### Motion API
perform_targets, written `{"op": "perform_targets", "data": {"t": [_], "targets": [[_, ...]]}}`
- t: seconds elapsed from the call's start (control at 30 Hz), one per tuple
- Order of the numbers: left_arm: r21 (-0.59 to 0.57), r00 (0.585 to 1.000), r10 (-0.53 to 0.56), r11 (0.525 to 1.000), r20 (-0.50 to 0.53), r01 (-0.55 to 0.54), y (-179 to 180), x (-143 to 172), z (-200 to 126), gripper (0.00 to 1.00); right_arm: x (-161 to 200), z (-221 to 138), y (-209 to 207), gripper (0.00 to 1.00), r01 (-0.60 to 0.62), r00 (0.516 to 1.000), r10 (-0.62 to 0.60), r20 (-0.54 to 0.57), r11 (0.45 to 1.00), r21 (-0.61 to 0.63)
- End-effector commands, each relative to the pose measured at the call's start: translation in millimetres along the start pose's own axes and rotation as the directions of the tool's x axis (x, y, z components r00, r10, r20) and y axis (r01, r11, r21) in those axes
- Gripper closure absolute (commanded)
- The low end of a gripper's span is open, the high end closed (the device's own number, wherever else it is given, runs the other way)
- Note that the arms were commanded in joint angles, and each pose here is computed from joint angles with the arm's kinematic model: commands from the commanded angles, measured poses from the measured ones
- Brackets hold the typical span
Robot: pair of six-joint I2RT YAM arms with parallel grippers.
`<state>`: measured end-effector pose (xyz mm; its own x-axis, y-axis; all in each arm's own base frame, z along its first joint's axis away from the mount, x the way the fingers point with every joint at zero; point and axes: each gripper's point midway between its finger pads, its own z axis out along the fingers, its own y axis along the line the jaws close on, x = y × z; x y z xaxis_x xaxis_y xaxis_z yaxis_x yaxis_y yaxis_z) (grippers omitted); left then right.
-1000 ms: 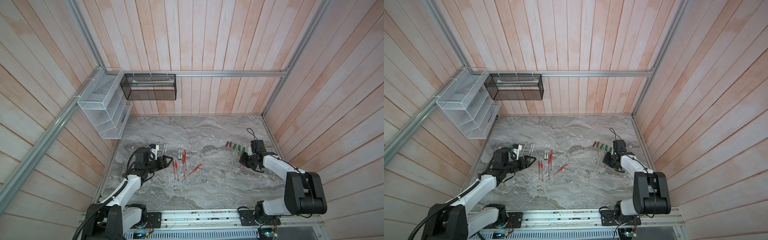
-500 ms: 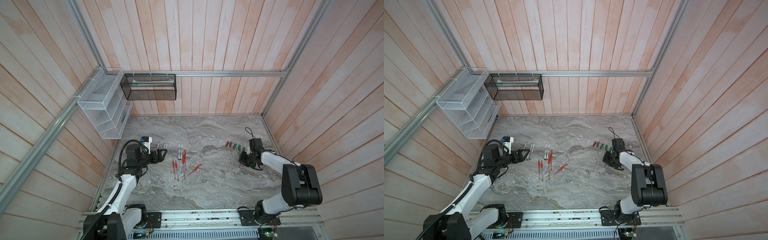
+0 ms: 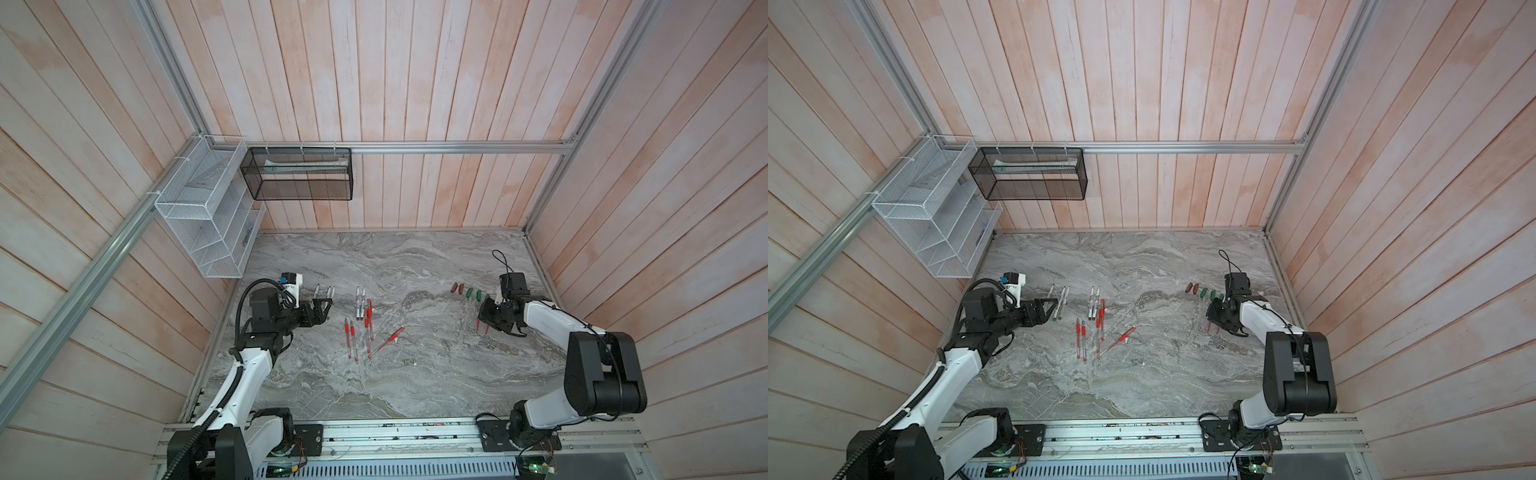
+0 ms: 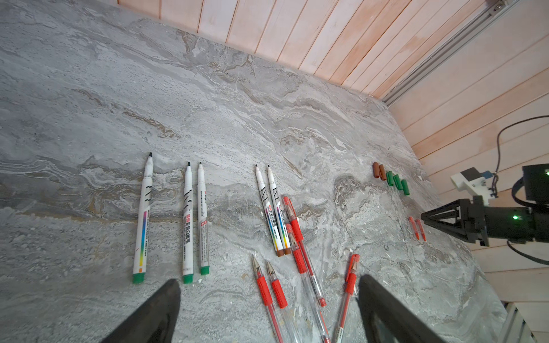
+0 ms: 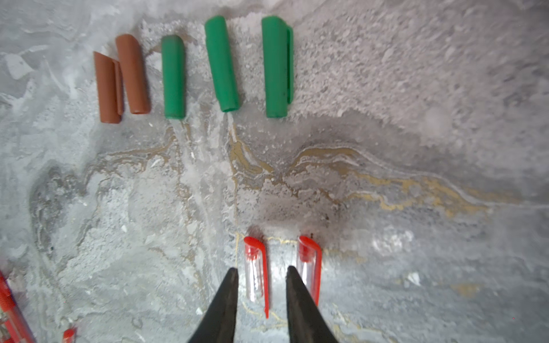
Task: Remove pen caps from pens
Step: Place the pen cap to the middle-right of the table, then pick up the pen from the center of the table.
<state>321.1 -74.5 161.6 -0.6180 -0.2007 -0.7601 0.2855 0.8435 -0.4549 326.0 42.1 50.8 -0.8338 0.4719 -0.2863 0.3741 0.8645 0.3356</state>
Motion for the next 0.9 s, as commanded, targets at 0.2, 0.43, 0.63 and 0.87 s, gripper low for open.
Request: {"op": "perform_targets", "data": {"t": [0.2, 0.43, 0.63, 0.87], "targets": [[-0.029, 0.999, 0.039, 0.999, 0.034, -0.038, 4, -13, -7, 0.01, 36, -12, 79, 0.58, 0.074, 0.996, -0.07, 0.045, 0.994, -0.086], [-0.06, 0.997, 0.055, 0.997, 0.045, -0.052, 11, -15, -10, 0.0, 83, 3, 128, 0.42, 0.169, 0.986, -0.167, 0.025, 0.981, -0.094], [-0.074, 0.997, 0.057, 0.996, 0.057, -0.053, 14, -16, -12, 0.0, 110, 7, 160, 0.4, 0.261, 0.965, -0.259, 0.034, 0.961, -0.088], [-0.078, 0.996, 0.06, 0.995, 0.064, -0.055, 16, -18, -13, 0.0, 133, 15, 188, 0.4, 0.393, 0.919, -0.392, 0.033, 0.919, -0.036]]}}
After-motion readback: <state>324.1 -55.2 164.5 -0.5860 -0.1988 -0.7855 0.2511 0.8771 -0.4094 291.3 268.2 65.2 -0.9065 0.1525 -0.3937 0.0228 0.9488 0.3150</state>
